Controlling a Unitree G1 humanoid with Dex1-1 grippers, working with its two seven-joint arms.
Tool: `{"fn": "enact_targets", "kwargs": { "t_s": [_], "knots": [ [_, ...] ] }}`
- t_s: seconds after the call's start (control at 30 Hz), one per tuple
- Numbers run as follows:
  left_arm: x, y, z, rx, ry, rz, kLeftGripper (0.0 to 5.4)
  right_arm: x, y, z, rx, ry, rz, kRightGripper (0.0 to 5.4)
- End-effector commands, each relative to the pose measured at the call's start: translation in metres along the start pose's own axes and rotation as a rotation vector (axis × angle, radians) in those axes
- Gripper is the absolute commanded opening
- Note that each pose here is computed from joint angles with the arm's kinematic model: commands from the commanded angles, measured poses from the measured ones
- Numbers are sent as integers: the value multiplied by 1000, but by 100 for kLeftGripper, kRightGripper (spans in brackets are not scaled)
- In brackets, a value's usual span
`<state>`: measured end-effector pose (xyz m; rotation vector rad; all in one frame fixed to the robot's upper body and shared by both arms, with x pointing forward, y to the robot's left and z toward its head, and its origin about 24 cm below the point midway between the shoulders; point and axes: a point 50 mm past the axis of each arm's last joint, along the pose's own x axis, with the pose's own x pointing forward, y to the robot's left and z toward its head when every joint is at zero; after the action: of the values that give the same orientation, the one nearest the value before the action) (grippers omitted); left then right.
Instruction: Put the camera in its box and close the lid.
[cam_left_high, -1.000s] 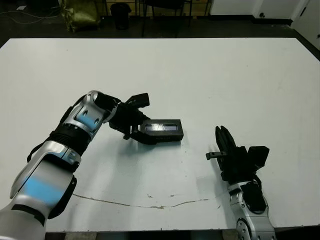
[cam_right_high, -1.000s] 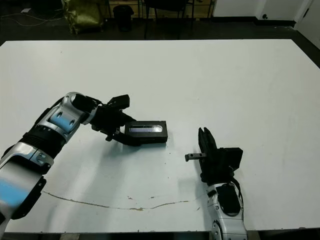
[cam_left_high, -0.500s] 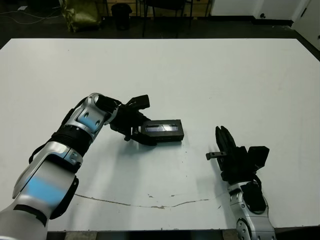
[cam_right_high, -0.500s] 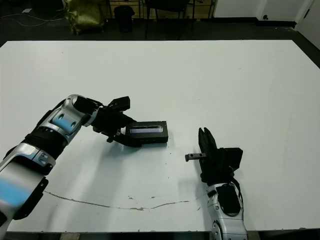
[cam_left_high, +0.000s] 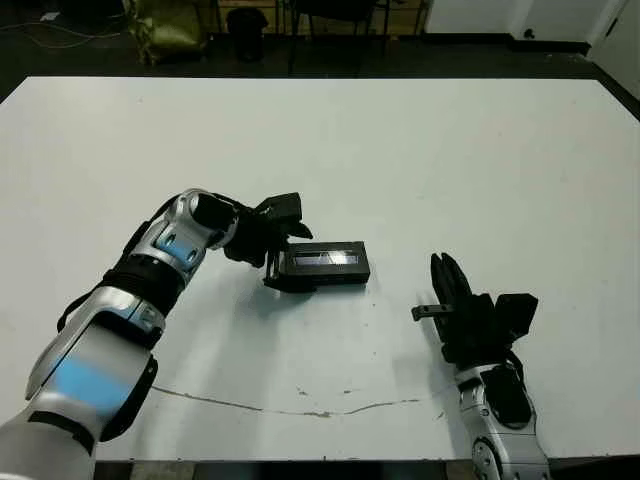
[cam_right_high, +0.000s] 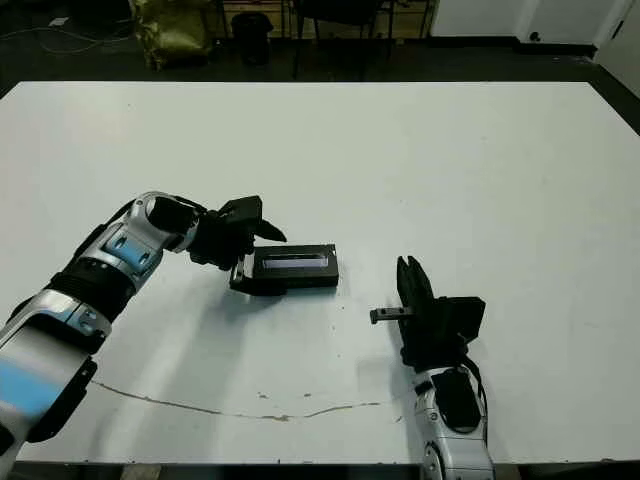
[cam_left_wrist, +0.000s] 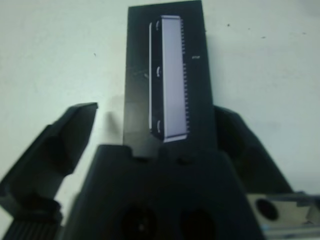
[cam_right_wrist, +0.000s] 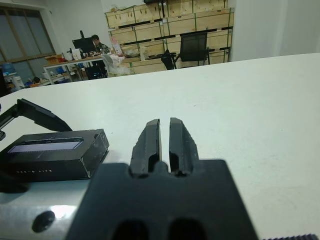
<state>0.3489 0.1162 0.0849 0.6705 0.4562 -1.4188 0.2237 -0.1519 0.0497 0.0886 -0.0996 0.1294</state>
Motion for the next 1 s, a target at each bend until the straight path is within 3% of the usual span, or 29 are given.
{"fn": "enact_targets", "kwargs": {
  "t_s": [0.03, 0.6, 0.77, 1.0],
  "knots": [
    [7, -14, -27, -69, 93, -76, 537, -3, -2, -5, -4, 32, -12, 0],
    [-7, -15, -28, -40, 50, -164, 537, -4, -2, -4, 7, 45, -17, 0],
    [-23, -14, -25, -43, -45, -122, 537, -4, -2, -5, 14, 43, -18, 0],
    [-71, -7, -8, -54, -296, 175, 537, -4, -3, -5, 10, 47, -15, 0]
  ]
}}
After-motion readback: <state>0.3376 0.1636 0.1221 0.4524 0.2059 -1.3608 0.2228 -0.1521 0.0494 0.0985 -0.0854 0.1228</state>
